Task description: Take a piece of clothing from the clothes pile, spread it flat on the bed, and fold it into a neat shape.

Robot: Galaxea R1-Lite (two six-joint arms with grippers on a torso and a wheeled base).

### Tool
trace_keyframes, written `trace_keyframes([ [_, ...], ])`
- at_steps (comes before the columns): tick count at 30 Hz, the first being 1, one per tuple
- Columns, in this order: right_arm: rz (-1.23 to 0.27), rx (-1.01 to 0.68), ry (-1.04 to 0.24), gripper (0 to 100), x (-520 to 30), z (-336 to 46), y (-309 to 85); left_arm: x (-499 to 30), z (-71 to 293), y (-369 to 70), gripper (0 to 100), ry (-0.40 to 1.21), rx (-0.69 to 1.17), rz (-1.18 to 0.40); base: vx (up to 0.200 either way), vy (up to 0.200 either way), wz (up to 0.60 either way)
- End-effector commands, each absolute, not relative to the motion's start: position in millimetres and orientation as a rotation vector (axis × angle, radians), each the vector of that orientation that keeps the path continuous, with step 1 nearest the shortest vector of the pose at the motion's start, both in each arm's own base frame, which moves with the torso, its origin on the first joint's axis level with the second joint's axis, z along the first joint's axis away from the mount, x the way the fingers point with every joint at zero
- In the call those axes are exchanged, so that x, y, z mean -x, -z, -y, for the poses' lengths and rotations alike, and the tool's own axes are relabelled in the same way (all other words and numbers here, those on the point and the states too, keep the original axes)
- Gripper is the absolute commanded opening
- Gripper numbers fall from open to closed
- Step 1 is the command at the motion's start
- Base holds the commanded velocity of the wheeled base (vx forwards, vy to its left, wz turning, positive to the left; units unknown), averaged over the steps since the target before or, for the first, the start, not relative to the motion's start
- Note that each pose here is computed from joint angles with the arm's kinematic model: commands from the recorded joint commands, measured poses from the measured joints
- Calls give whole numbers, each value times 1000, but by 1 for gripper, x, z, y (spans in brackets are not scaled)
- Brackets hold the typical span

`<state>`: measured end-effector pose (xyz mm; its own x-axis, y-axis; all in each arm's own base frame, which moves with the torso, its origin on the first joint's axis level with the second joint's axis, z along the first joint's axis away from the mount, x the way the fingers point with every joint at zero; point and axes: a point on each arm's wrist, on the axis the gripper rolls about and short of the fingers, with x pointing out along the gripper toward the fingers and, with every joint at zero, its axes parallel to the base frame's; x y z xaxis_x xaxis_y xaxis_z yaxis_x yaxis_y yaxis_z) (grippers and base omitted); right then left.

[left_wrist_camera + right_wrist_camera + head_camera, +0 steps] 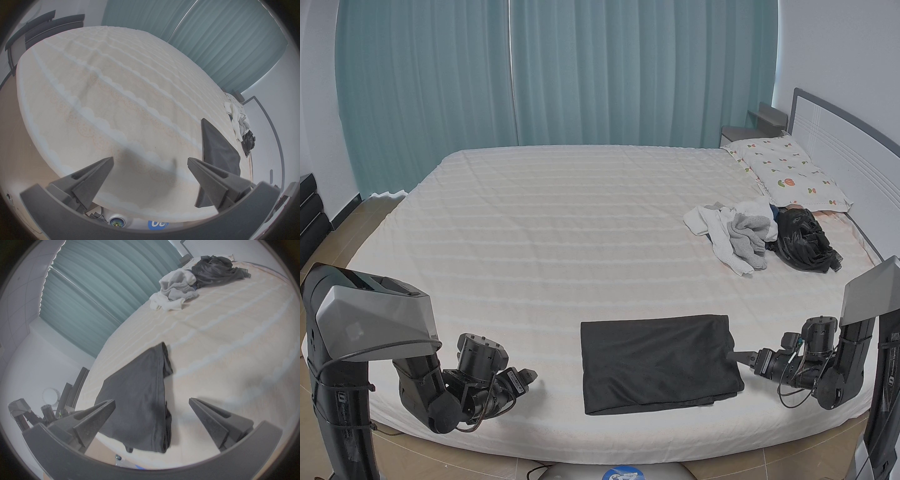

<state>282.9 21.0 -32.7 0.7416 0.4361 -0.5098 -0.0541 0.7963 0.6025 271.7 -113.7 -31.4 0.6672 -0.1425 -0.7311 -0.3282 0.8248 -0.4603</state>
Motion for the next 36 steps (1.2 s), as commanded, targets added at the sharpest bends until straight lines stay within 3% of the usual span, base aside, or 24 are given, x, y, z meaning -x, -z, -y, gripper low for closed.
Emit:
trace_keyframes([
  [1, -768, -596, -297, 100, -267, -26, 43, -272, 114, 30, 100, -114, 619, -843, 0, 0, 0],
  [13, -802, -565, -334, 100, -266, -38, 53, -272, 114, 30, 100, -115, 620, -841, 0, 0, 0],
  [14, -800, -564, -334, 0, -266, -38, 52, -272, 114, 30, 100, -114, 621, -840, 0, 0, 0],
  [36, -799, -538, -310, 0, -246, -26, 49, -272, 114, 30, 100, -114, 621, -840, 0, 0, 0],
])
